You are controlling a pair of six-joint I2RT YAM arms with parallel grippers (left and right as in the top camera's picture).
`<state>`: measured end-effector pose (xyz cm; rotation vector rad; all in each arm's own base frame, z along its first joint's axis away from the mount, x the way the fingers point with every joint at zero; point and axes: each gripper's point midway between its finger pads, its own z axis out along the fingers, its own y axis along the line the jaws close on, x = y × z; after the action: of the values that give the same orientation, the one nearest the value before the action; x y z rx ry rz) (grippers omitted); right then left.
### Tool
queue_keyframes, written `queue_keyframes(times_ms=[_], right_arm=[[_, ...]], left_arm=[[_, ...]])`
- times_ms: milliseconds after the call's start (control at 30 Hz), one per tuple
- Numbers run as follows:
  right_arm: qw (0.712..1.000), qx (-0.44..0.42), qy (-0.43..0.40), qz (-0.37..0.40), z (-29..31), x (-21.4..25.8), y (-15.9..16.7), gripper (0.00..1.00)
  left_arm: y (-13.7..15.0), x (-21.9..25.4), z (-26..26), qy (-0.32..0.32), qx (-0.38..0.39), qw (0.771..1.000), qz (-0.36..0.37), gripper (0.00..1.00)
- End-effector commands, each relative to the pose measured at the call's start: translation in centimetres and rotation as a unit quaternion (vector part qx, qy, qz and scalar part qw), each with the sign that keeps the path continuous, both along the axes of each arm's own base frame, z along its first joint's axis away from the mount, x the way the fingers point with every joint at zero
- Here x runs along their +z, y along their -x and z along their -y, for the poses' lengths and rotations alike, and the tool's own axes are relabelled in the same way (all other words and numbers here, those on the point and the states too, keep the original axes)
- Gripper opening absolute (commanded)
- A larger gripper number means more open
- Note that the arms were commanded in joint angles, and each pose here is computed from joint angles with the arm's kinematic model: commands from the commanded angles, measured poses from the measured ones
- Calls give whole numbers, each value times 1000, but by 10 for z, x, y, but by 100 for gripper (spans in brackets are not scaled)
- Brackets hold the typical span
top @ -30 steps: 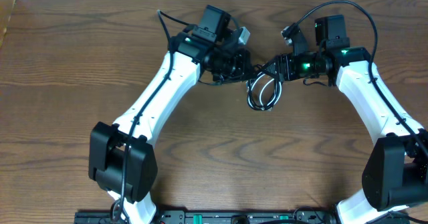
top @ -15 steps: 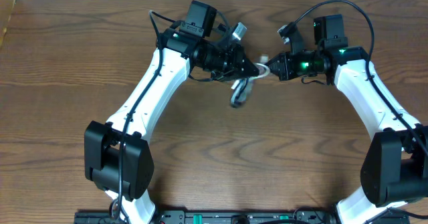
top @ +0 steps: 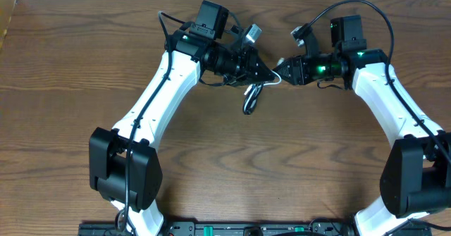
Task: Untangle cables
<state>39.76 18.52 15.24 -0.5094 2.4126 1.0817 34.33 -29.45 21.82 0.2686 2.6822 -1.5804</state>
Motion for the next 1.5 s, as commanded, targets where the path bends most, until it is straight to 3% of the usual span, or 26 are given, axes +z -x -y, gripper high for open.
queue_keyframes(times_ms=[0, 533, 967, 1267, 1467], right_arm=[[998, 33, -49, -5, -9, 8, 8, 37], [989, 64, -132, 10, 1, 34, 12, 40], [988, 102, -117, 9, -1, 17, 29, 43], [974, 137, -172, 56, -6, 39, 31, 46], [975, 135, -166, 66, -4, 38, 27, 48]], left_arm=[[2, 3, 2, 12, -11, 1000, 3, 8], [1, 3, 2, 11, -11, 1000, 4, 7], [1, 3, 2, 11, -11, 1000, 4, 7], [2, 3, 2, 11, -11, 1000, 3, 7], [2, 3, 2, 11, -11, 1000, 3, 7]])
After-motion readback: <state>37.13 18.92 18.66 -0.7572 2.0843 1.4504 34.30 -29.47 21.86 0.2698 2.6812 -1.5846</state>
